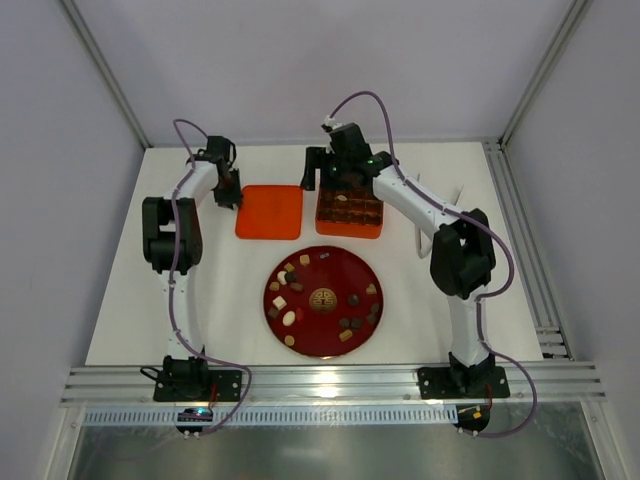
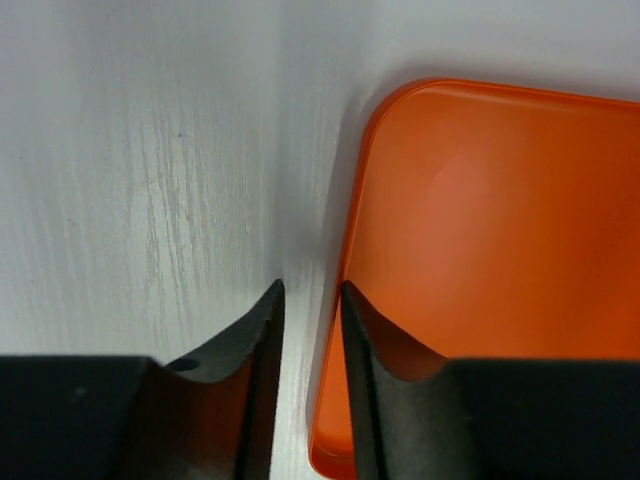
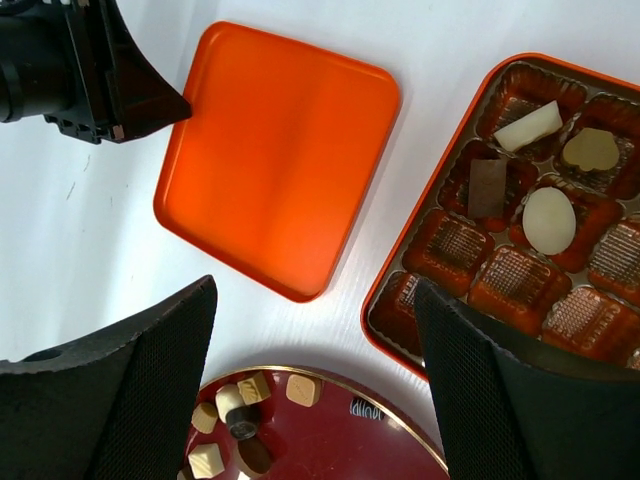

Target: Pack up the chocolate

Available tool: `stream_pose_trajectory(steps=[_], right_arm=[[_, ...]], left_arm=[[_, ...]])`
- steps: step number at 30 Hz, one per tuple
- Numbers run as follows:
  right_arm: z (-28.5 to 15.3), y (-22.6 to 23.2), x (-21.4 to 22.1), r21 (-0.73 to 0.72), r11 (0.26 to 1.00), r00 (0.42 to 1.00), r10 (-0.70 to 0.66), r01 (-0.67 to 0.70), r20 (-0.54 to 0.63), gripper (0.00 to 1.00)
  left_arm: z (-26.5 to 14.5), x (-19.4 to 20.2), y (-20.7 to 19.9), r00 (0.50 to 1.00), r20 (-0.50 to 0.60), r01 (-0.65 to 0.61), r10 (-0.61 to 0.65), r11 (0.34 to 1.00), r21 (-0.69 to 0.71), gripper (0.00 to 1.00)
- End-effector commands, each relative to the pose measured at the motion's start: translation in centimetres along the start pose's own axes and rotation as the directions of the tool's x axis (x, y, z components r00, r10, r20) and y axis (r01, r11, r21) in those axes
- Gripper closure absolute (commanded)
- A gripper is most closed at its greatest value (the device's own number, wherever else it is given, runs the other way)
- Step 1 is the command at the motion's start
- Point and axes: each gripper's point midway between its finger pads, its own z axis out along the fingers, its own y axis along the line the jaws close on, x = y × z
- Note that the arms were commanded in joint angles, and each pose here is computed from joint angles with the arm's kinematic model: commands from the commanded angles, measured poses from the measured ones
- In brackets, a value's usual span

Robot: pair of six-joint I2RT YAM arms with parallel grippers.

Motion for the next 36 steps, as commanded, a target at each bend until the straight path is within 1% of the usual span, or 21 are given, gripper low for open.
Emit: stream_pose_trajectory(steps=[1, 2, 4, 5, 7, 10, 11, 14, 15, 18, 25, 26, 31, 36], right_arm=[[0.2, 1.8, -1.1, -0.055, 0.998, 0.999, -0.030, 0.031, 0.021, 0.20], [0.9, 1.9, -0.5, -0.065, 0.997, 1.000, -0.030, 0.030, 0.000, 0.20], [1.3, 2.2, -0.6, -0.077, 0.996, 0.999, -0.035, 0.034, -0.006, 0.20], [2.1, 2.3, 0.1, -0.078, 0.996, 0.999, -0.042, 0.040, -0.024, 0.20], [2.4, 2.6, 0.0, -0.086, 0.995, 0.998, -0.051, 0.048, -0.027, 0.20], [3.1, 3.0, 0.2, -0.105, 0.993, 0.997, -0.065, 0.061, -0.034, 0.20], [3.3, 3.1, 0.2, -0.111, 0.992, 0.997, -0.067, 0.063, -0.035, 0.20], [4.0, 3.3, 0.3, -0.127, 0.990, 0.996, -0.071, 0.065, -0.045, 0.20], [4.2, 3.4, 0.2, -0.130, 0.989, 0.996, -0.074, 0.067, -0.045, 0.20], [4.7, 3.3, 0.1, -0.130, 0.989, 0.996, -0.073, 0.067, -0.041, 0.20], [6.0, 2.7, 0.5, -0.112, 0.991, 0.996, -0.077, 0.071, -0.050, 0.20], [6.1, 2.7, 0.6, -0.112, 0.991, 0.996, -0.077, 0.071, -0.053, 0.20], [6.6, 2.6, 0.9, -0.107, 0.992, 0.995, -0.073, 0.066, -0.062, 0.20], [6.7, 2.4, 1.1, -0.101, 0.993, 0.995, -0.075, 0.068, -0.069, 0.20]], left_arm=[[1.1, 1.0, 0.4, 0.999, -0.035, 0.004, -0.005, 1.000, -0.009, 0.75], [1.2, 1.1, 0.3, 0.999, -0.036, 0.003, -0.003, 1.000, -0.005, 0.85], [1.4, 1.6, 0.3, 0.999, -0.051, 0.007, -0.006, 1.000, 0.000, 0.95], [1.5, 1.8, 0.1, 0.999, -0.053, 0.009, -0.008, 1.000, 0.010, 1.00], [1.7, 2.5, 0.1, 0.998, -0.069, 0.004, -0.002, 1.000, 0.015, 1.00], [1.6, 2.5, -0.6, 0.997, -0.074, 0.012, -0.008, 0.998, 0.056, 1.00], [1.4, 2.6, -1.1, 0.997, -0.079, 0.015, -0.007, 0.996, 0.093, 1.00], [1.0, 2.3, -1.4, 0.996, -0.081, 0.033, -0.022, 0.990, 0.138, 1.00], [0.7, 2.4, -2.0, 0.995, -0.092, 0.046, -0.029, 0.981, 0.190, 1.00], [-0.1, 2.3, -2.3, 0.993, -0.103, 0.090, -0.065, 0.961, 0.261, 1.00], [-1.7, 2.2, -2.2, 0.993, -0.089, 0.097, -0.075, 0.954, 0.283, 1.00], [-2.0, 1.8, -1.0, 0.992, -0.081, 0.118, -0.100, 0.954, 0.275, 1.00], [-2.7, 1.7, -0.5, 0.989, -0.084, 0.141, -0.122, 0.948, 0.286, 1.00], [-3.9, 1.1, -0.4, 0.985, -0.081, 0.172, -0.153, 0.926, 0.335, 1.00]])
